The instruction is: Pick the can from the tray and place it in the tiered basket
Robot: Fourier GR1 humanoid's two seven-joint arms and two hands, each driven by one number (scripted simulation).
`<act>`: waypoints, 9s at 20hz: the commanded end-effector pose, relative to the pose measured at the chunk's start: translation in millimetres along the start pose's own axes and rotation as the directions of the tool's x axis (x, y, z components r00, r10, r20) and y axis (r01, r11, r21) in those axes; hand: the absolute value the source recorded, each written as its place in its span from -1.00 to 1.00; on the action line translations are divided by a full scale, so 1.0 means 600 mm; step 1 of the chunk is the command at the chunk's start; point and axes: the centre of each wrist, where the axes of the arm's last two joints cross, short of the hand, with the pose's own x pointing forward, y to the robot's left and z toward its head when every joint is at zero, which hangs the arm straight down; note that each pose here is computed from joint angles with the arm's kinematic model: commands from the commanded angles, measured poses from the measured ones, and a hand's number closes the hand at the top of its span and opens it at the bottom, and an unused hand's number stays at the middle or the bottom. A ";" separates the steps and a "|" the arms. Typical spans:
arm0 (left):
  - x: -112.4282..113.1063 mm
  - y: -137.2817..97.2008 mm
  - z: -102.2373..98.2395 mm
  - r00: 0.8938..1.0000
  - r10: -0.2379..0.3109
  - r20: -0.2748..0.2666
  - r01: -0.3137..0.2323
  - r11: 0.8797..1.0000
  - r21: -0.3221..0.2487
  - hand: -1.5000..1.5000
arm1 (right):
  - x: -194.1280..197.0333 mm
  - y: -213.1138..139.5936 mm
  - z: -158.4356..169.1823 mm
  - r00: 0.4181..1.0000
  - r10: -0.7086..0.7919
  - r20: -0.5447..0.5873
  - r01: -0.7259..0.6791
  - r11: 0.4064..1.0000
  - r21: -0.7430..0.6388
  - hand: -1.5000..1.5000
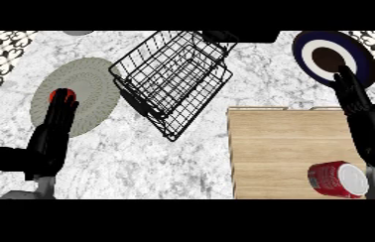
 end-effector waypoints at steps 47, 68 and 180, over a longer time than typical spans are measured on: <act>0.032 0.003 -0.033 0.978 -0.111 -0.177 0.076 0.978 -0.195 0.00 | 0.200 -0.017 0.141 0.502 0.822 0.269 -0.807 0.333 0.488 -1.00; 0.020 -0.012 -0.012 0.979 -0.122 -0.165 0.088 0.976 -0.198 0.00 | 0.062 0.000 0.105 0.431 0.860 0.275 -0.811 0.235 0.536 1.00; 0.031 -0.008 -0.031 0.977 -0.125 -0.174 0.096 0.982 -0.164 0.00 | 0.341 0.394 -0.222 0.998 0.008 0.067 0.036 0.770 -0.637 -1.00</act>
